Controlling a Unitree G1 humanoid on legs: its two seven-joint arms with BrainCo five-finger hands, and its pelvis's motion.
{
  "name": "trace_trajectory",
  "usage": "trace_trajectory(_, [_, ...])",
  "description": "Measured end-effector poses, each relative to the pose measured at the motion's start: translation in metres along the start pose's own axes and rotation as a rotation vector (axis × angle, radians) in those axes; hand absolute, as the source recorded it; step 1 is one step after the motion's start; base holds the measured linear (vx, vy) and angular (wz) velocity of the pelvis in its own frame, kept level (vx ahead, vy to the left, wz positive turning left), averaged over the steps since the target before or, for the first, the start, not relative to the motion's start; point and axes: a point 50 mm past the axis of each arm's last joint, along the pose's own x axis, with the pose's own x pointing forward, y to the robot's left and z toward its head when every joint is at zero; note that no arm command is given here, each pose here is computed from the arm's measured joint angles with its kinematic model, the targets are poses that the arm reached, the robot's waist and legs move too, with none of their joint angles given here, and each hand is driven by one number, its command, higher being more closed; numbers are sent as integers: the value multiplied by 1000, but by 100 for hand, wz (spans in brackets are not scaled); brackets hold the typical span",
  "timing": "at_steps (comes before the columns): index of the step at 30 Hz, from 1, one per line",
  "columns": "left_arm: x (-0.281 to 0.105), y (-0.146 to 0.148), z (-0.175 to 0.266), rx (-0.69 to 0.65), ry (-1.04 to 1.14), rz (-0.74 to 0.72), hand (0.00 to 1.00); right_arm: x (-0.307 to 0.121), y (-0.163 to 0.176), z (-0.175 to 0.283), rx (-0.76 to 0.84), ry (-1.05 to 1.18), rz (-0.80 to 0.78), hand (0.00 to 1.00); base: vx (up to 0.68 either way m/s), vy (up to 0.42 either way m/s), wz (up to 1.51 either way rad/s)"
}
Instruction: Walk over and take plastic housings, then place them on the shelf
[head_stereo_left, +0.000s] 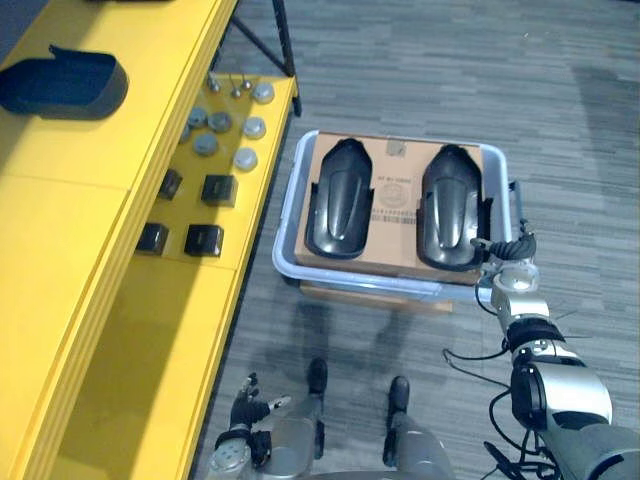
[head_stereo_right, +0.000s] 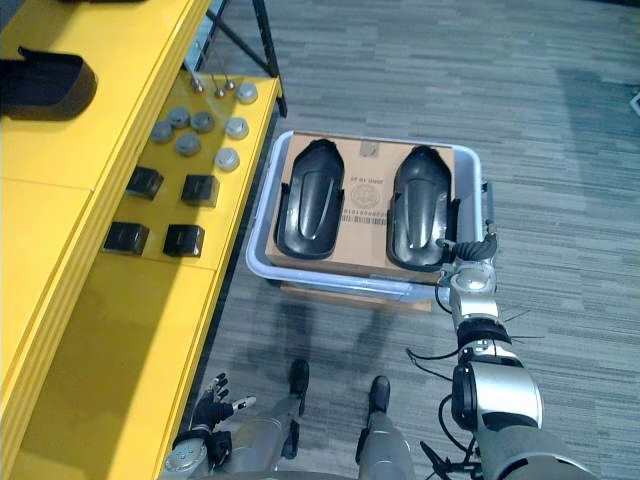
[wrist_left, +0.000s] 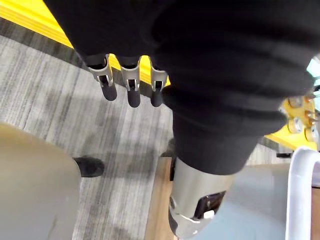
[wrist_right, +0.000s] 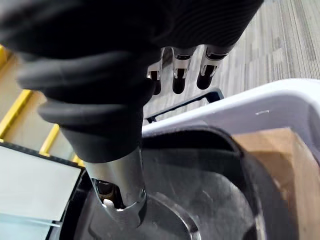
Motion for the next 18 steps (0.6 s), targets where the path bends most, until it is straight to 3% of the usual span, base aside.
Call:
trace_trajectory(1, [1, -1, 2, 1, -9, -3, 0, 3, -3, 4, 2, 5, -8, 100, 57, 6, 6])
trace_trajectory(18, [11, -9, 21, -25, -60, -4, 0, 7, -7, 19, 74, -3, -55, 100, 58, -19, 0])
